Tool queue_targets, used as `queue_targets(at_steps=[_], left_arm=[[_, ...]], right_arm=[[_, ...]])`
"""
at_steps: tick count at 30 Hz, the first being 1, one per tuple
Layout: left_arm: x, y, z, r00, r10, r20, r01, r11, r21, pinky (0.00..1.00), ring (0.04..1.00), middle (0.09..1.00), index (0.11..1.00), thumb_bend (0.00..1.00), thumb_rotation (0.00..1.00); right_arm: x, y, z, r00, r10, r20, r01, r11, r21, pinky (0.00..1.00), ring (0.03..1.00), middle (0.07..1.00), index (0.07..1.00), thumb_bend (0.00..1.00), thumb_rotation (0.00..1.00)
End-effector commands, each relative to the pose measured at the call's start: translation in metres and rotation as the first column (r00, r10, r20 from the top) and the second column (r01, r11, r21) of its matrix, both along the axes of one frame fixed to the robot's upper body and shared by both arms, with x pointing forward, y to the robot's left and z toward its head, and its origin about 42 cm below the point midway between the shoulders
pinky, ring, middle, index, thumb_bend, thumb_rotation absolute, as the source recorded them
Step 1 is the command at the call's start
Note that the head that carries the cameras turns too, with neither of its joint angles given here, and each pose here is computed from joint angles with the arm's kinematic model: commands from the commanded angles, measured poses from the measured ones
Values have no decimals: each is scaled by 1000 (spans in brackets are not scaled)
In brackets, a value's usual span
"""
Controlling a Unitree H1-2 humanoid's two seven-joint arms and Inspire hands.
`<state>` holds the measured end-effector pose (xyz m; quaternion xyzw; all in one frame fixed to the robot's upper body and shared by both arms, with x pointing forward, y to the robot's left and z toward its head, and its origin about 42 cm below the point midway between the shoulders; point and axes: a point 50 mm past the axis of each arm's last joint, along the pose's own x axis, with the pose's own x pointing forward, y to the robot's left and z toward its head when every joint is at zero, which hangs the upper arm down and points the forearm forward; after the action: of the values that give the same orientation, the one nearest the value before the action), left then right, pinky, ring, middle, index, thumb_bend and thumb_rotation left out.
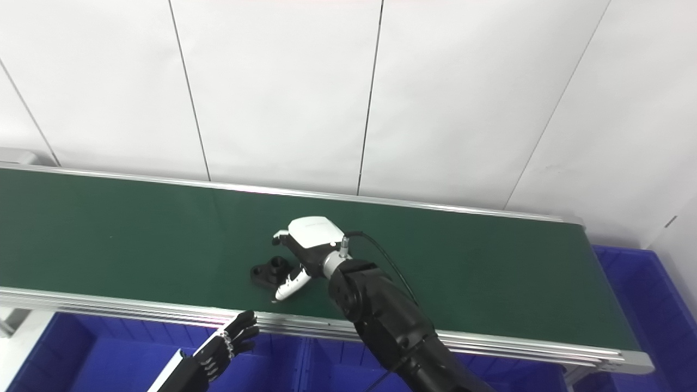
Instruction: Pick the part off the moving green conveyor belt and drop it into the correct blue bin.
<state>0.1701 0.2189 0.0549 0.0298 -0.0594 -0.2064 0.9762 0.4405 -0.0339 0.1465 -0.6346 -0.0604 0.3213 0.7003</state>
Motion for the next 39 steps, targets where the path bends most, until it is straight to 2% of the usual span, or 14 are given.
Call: queue_targets(at_steps=[1,10,16,17,18,20,21,23,25,29,39], left_arm=[[2,1,13,997,9,75,-8,1000,-9,902,926,951,945,731,449],[2,3,14,997,12,78,-11,1000,-12,888,916,946,941,732,453],[0,4,15,997,25,79,-24,1000,-10,892,917,942,941,724,440],[0,4,15,996,25,80,-25,1000,-8,890,916,945,945,719,440],[0,4,15,996,27,80,-26,1000,-10,889,916,946,947,716,441],[-1,3,15,996,27,80,-26,1000,-15,886,912,945,947,717,439],[0,3,15,996,27,80,-26,999,-20,887,912,945,947,714,432],[0,3,15,997,26,79,-24,999,-25,890,913,944,945,708,414],[0,4,15,996,24,80,-22,999,-23,893,916,946,946,703,409],[1,4,15,997,17,82,-15,1000,-20,893,917,948,948,699,415],[4,7,17,996,10,89,-8,1000,-24,889,917,945,942,693,403]], right_arm=[[2,11,13,997,45,62,-46,999,14,701,759,796,822,803,376],[-8,10,-17,999,32,11,-32,999,-24,700,760,797,829,770,351],[-15,-2,-32,1000,20,-15,-20,999,-25,635,718,767,799,693,276],[-16,-3,-34,1000,13,-20,-13,1000,-20,492,573,609,671,608,143],[-18,-6,-36,1000,5,-31,-6,1000,-11,418,498,528,605,564,74],[-20,-9,-38,999,0,-43,0,1000,-8,304,373,442,543,527,15],[-20,-11,-39,999,1,-45,-2,1000,-22,302,373,460,518,526,7],[-21,-13,-40,999,4,-39,-6,999,-42,337,422,445,535,518,1],[-22,-15,-39,999,4,-33,-6,999,-45,308,389,435,529,519,0],[-21,-17,-32,1000,1,-23,-2,999,-40,338,430,451,527,518,0],[-22,-22,-9,997,-12,70,3,991,134,295,371,429,523,519,0]])
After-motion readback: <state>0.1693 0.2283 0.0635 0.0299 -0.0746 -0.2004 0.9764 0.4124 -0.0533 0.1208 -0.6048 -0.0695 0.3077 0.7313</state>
